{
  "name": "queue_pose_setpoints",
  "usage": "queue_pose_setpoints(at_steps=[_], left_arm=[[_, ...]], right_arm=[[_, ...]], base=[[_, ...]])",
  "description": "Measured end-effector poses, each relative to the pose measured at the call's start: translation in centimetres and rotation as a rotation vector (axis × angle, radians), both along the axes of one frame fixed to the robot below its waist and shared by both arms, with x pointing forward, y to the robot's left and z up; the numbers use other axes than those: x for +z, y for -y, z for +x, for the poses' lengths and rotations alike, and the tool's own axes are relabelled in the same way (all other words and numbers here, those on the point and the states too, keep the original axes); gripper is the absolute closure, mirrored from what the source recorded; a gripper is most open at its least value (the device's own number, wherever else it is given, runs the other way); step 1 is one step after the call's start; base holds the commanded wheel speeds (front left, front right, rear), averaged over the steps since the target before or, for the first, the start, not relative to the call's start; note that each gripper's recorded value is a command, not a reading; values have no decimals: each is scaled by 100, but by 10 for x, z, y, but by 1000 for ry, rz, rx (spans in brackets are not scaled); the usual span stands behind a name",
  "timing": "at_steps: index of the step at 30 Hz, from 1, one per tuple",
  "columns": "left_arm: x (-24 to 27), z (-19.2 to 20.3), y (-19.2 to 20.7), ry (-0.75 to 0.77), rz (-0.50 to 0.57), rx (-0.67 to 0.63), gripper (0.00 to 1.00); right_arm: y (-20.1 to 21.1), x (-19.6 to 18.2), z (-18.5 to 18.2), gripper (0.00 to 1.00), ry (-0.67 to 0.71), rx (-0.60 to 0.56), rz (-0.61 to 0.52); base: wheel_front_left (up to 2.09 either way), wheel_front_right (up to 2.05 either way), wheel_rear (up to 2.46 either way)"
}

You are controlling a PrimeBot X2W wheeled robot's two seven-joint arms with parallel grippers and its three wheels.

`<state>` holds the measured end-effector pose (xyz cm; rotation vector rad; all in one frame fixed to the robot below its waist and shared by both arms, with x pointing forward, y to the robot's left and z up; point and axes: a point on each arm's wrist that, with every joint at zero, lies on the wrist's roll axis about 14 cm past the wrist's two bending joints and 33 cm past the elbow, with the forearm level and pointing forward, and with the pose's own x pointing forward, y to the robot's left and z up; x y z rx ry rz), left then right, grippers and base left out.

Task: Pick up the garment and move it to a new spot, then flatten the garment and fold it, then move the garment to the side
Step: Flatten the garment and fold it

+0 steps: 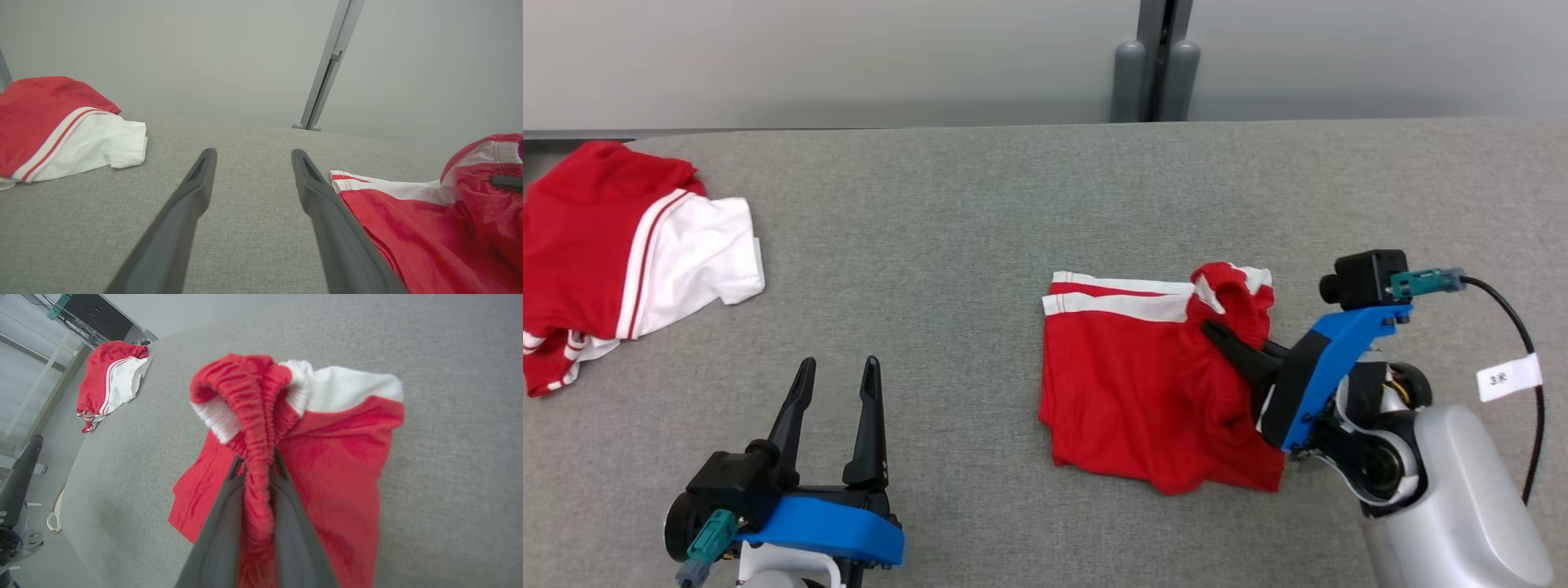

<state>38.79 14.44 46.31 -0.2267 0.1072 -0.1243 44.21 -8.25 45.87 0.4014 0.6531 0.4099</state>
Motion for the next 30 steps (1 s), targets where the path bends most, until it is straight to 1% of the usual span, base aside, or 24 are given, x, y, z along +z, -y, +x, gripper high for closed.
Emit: queue_pose_setpoints(at_steps=[3,6,12,13,14,15,21,27,29,30], left_arm=[[0,-3,-4,-1,-2,14,0],[2,-6,-7,1,-9,28,0],[1,-10,-14,-1,-16,57,0],[0,-10,-14,-4,-17,59,0],[-1,-11,-14,-6,-18,62,0],[-1,-11,-14,-8,-20,64,0],[-3,-10,-11,-10,-27,59,0],[7,1,1,28,-22,15,0],[10,5,7,43,-18,-7,0],[10,5,7,43,-18,-7,0]], right_arm=[[-18,3,5,100,19,29,25],[-44,0,5,100,3,74,91],[-81,-13,7,100,-18,143,104],[-85,-16,7,73,-27,151,103],[-89,-18,8,49,-29,159,101],[-94,-19,8,0,-22,169,97],[-104,-11,16,0,39,170,109],[-84,9,34,0,204,105,46],[-73,16,39,0,272,77,5],[-73,16,39,0,272,77,5]], base=[[0,0,0],[0,0,0],[0,0,0],[0,0,0],[0,0,0],[0,0,0],[0,0,0],[0,0,0],[0,0,0],[0,0,0]])
